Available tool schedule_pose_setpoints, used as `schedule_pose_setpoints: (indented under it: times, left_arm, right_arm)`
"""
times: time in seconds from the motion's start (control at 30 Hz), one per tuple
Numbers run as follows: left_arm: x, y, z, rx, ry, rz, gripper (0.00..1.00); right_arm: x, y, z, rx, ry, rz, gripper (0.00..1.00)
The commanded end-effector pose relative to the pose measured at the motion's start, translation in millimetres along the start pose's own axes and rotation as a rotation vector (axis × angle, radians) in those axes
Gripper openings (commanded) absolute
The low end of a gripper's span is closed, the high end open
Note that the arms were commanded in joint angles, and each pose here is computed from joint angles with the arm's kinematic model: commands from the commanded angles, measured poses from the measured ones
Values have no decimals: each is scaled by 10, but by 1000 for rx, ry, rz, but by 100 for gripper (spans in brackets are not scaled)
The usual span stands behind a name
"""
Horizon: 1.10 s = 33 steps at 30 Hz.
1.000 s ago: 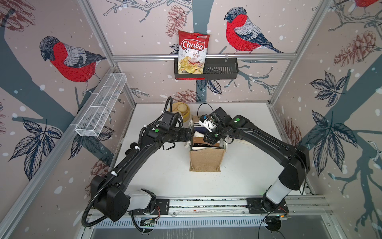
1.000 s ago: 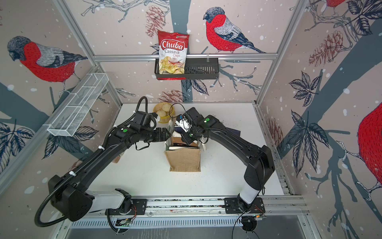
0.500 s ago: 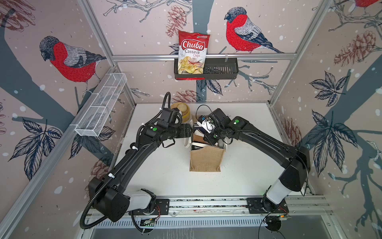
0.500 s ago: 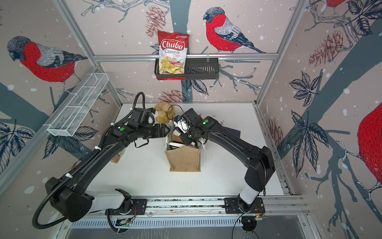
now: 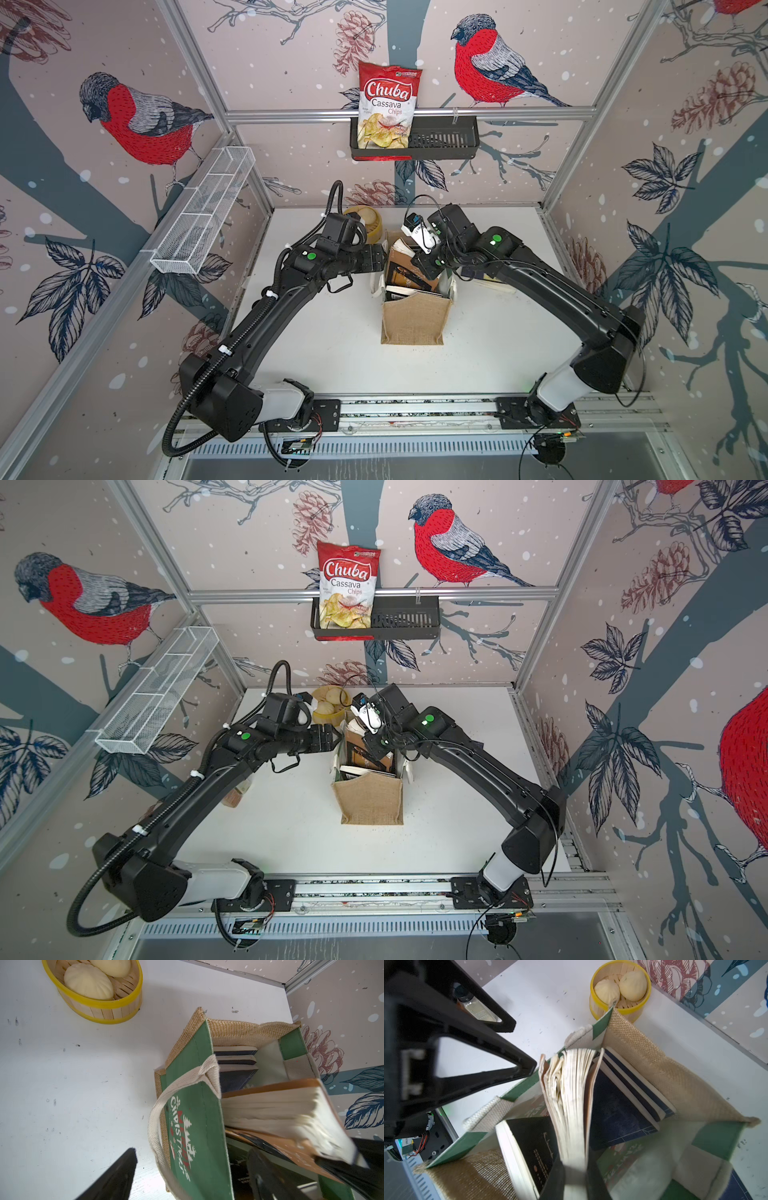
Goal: Take out the books from the canvas bag
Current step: Pick up the book from the canvas bag, then place the book at the center of the board.
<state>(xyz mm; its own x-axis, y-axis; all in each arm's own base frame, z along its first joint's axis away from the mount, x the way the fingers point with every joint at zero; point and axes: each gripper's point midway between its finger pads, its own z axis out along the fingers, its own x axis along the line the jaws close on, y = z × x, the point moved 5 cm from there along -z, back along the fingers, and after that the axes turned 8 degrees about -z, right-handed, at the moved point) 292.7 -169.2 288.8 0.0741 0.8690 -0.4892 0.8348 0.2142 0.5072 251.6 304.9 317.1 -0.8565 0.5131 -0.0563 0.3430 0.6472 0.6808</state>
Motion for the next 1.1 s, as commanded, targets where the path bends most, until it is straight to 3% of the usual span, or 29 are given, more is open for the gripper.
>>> schedule_pose_setpoints:
  times: [0.0,0.3,0.6,0.8,1.07]
  left_arm:
    - [-15,77,-18,-35,10,2,85]
    - [39,109,-115,-109,35,-66,84]
    - [-25,212,-91,-106,40,-38,84]
    - [-54,244,-54,-102,31,-38,85]
    - [-113,299,26,-84,17,-32,84]
  right_arm:
    - [-66,137,-234,-76,-65,27,8]
    - [-462,442,-860,-266,-177,212,8]
    - [-1008,571,-1678,-596,-211,433,5]
    - [-1435,345,-1904,-700,-264,564,7]
    - [-2039,-284,-1703,-812,-349,773,7]
